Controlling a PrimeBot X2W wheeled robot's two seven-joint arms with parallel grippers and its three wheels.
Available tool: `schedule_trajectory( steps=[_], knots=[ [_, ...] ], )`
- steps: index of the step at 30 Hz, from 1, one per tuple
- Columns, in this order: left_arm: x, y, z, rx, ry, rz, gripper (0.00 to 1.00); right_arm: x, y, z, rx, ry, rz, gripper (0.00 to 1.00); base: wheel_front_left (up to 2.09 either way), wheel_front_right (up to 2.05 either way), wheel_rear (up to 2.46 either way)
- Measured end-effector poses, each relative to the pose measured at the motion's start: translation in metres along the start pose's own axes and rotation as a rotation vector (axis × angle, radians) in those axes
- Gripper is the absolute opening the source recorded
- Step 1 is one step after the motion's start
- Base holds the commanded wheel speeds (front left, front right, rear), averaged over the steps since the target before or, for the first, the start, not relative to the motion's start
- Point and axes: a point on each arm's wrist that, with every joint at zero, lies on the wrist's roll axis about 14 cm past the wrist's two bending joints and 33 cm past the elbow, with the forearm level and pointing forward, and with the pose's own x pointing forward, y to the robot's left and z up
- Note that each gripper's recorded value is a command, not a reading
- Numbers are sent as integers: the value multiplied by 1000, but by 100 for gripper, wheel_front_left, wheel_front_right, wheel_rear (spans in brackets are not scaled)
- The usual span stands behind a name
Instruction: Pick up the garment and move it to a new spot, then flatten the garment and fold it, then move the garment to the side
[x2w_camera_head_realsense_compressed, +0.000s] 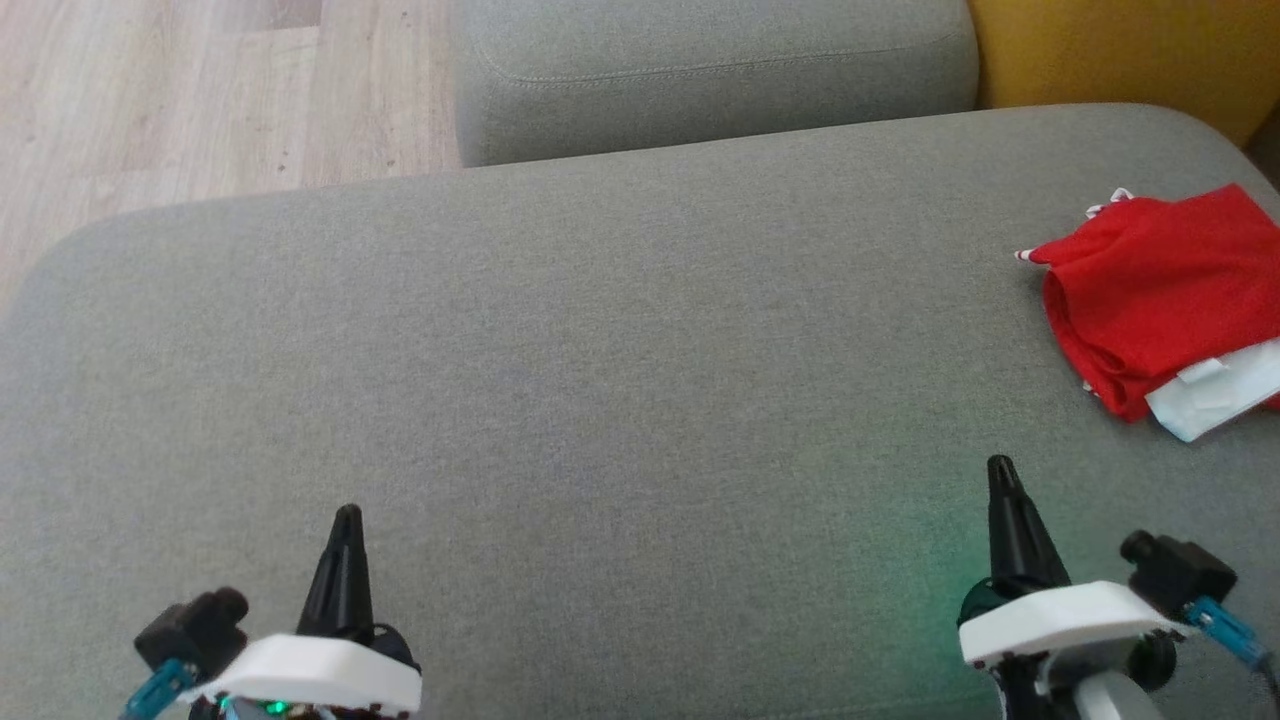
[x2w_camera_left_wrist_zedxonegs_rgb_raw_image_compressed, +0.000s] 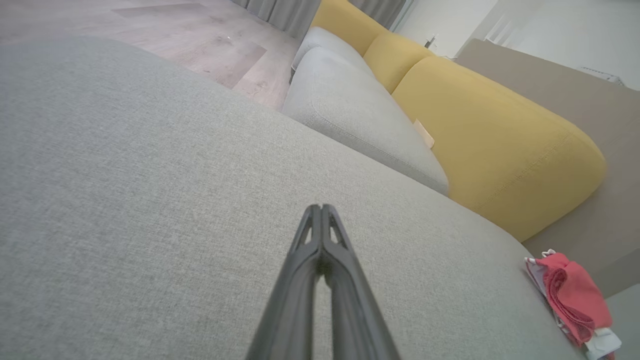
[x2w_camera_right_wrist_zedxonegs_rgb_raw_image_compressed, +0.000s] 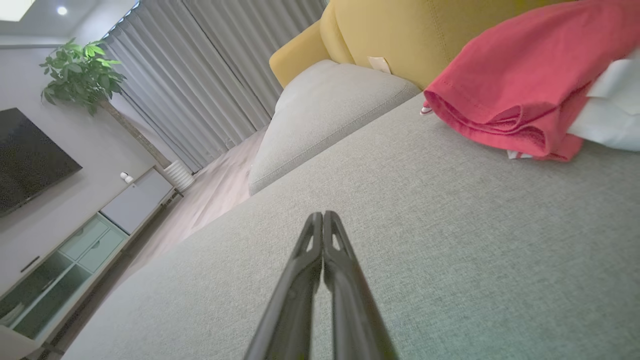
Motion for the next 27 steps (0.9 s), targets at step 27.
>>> schedule_trajectory(
  steps=[27],
  knots=[
    [6,14,0,-259,37,50,0,4,-11,8,262,-10,-53,0,0,0,0]
  ],
)
